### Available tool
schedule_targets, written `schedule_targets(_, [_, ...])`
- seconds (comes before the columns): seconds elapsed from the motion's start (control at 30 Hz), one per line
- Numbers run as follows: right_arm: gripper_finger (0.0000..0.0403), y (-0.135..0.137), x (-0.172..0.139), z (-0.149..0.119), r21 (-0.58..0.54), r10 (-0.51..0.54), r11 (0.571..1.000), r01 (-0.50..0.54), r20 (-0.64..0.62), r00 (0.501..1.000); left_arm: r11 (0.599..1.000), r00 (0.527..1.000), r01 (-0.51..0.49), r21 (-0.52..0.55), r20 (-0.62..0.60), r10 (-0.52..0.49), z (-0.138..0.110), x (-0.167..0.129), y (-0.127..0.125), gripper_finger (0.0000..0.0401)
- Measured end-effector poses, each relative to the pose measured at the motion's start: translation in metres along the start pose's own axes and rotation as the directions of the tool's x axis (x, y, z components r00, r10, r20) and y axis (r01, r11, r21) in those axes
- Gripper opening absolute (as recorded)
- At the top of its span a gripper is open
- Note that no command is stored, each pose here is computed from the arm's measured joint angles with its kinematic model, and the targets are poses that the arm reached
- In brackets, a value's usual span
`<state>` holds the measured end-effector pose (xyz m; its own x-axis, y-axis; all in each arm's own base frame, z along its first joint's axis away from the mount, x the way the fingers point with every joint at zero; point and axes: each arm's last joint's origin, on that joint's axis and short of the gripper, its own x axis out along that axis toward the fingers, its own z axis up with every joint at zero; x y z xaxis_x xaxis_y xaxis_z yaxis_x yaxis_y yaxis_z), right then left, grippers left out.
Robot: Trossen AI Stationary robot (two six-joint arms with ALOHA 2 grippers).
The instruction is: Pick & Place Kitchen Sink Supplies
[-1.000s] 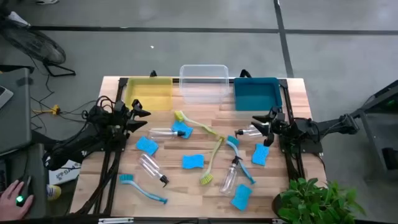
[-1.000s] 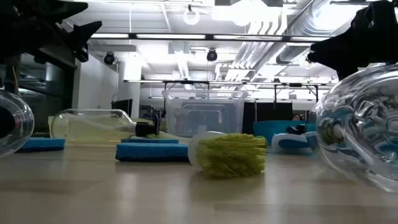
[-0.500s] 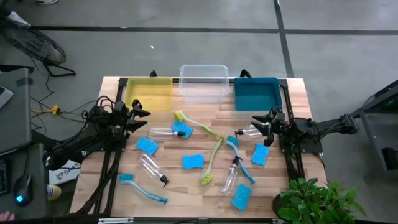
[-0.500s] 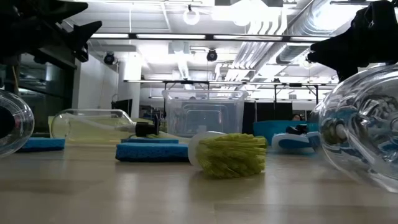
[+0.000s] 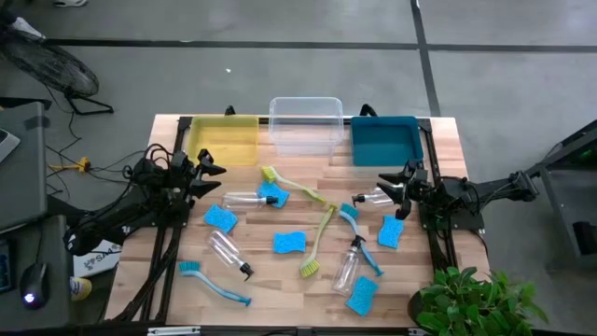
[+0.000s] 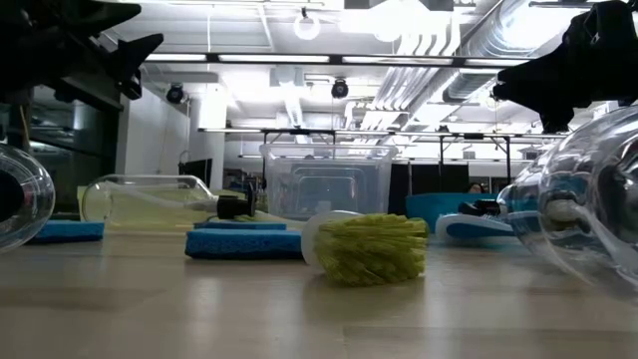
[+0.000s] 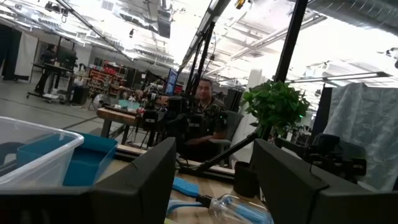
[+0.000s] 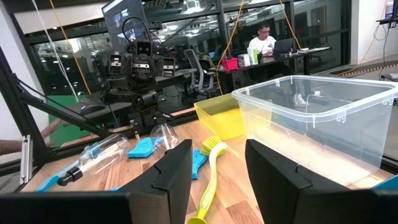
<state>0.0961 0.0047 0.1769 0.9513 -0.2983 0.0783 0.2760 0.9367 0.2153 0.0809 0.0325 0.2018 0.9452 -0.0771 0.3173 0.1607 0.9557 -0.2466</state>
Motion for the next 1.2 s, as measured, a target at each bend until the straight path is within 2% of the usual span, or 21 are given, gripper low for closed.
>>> schedule_targets(0.5, [0.0142,0.0,0.0,0.0,0.0,0.0,1.0,0.0,0.0,1.0,0.997,0.996,-0.048,-0.06,-0.075,0.043,-0.0086,-0.0001,0.0048,0.0209])
schedule_targets(1.2, [0.0142,0.0,0.0,0.0001,0.001,0.0,1.0,0.0,0.001,1.0,0.996,0.995,-0.058,-0.071,-0.09,0.051,-0.0102,-0.0003,0.0055,0.0209])
